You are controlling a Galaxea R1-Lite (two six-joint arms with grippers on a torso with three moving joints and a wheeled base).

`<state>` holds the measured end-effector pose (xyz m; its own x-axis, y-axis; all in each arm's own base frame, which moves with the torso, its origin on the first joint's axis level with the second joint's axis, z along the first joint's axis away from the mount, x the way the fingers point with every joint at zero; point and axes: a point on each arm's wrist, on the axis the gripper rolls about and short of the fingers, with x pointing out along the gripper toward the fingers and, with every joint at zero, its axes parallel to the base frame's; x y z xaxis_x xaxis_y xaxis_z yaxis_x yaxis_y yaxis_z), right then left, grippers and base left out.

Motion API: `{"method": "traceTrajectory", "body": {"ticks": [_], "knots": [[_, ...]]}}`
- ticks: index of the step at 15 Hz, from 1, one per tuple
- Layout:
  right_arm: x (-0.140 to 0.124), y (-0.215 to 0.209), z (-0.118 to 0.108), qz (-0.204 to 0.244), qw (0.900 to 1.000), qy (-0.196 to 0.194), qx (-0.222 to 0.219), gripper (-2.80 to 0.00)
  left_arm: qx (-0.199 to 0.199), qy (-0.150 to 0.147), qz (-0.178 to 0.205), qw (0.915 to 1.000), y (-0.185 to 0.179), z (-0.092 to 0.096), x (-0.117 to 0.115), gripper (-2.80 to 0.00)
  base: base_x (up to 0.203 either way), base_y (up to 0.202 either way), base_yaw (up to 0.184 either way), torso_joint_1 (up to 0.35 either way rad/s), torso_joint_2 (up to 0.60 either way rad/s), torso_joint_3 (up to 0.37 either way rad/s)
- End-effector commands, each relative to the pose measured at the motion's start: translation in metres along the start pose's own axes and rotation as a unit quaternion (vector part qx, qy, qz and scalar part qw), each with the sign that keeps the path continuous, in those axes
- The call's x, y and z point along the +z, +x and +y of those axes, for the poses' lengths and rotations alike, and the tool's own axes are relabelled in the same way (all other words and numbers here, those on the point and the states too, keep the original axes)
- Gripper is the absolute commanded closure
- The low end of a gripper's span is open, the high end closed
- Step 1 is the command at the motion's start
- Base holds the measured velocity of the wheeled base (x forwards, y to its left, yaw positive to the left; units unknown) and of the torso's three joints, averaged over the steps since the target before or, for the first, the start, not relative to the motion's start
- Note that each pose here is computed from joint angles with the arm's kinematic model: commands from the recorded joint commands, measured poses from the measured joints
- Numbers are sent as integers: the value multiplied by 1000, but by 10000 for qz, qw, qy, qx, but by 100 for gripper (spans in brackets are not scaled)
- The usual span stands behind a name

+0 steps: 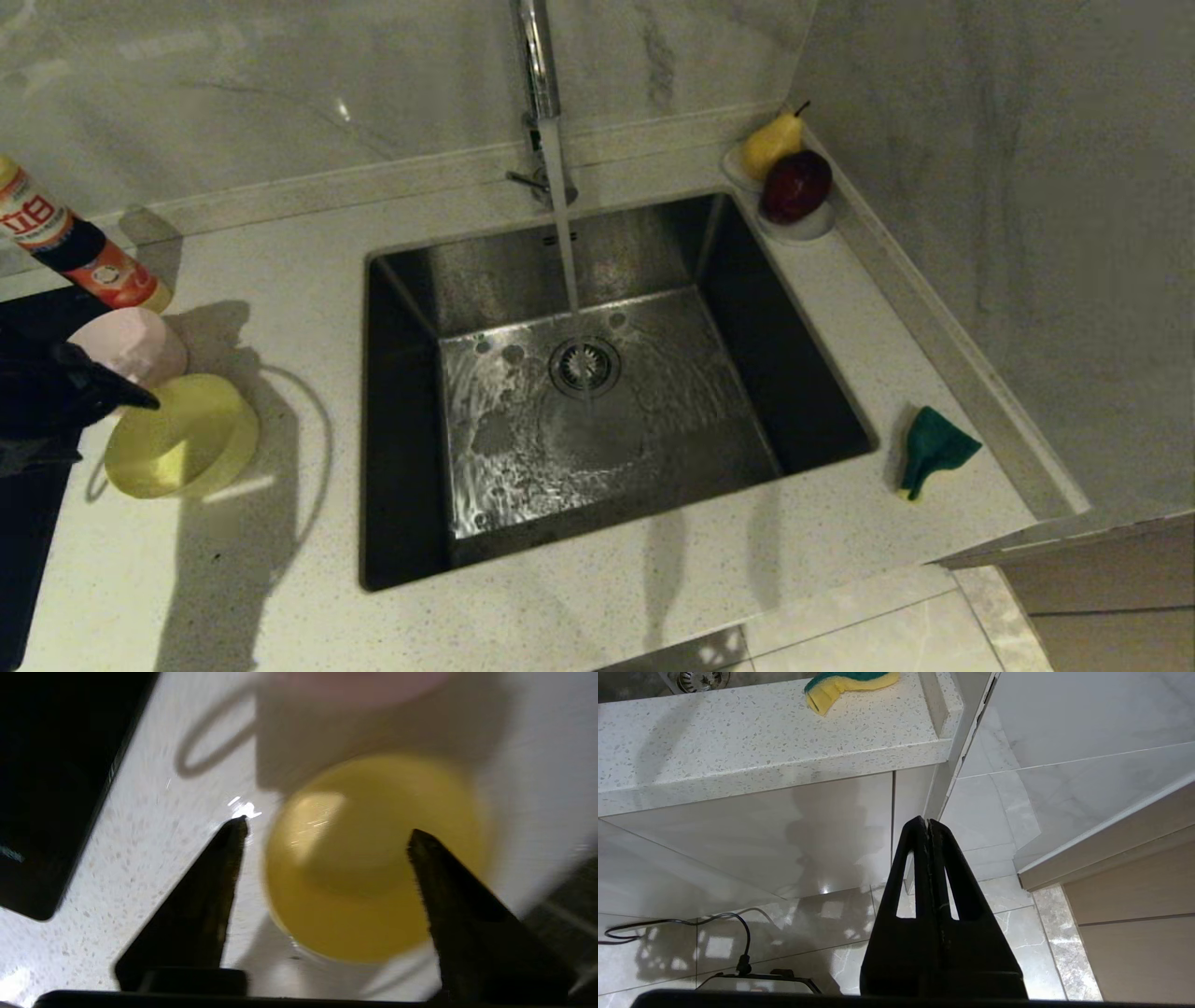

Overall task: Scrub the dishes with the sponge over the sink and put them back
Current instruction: Turn off the faucet

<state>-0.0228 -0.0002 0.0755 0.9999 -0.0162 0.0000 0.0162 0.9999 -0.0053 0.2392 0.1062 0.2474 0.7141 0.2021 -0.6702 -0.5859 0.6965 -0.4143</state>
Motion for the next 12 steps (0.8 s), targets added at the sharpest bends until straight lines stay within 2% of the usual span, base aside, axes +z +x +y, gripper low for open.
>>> {"method": "traceTrajectory", "body": {"ticks": [1,3,4,5,7,9,11,12], "knots": [[0,0,0,8,10000,-4,-3,0,-350,67,-615,9975,-48,-13,12,-280,0,0,0,0,0,0],[0,0,0,1,10000,-4,-3,0,-753,173,-1023,9917,-91,-23,19,-280,0,0,0,0,0,0],[0,0,0,8,10000,-4,-3,0,-1026,234,-1135,9880,-109,-27,21,0,0,0,0,0,0,0],[0,0,0,0,10000,-4,-2,0,-1385,317,-1147,9832,-124,-32,22,0,0,0,0,0,0,0],[0,0,0,2,10000,-4,4,0,-2320,561,-965,9663,-145,-39,21,0,0,0,0,0,0,0],[0,0,0,1,10000,-4,-2,0,-3323,871,-613,9371,-149,-49,24,0,0,0,0,0,0,0],[0,0,0,8,10000,-4,-3,0,-3838,1122,-327,9160,-128,-68,29,0,0,0,0,0,0,0],[0,0,0,0,10000,-4,-1,0,-3983,1222,-172,9089,-111,-80,30,0,0,0,0,0,0,0]]}}
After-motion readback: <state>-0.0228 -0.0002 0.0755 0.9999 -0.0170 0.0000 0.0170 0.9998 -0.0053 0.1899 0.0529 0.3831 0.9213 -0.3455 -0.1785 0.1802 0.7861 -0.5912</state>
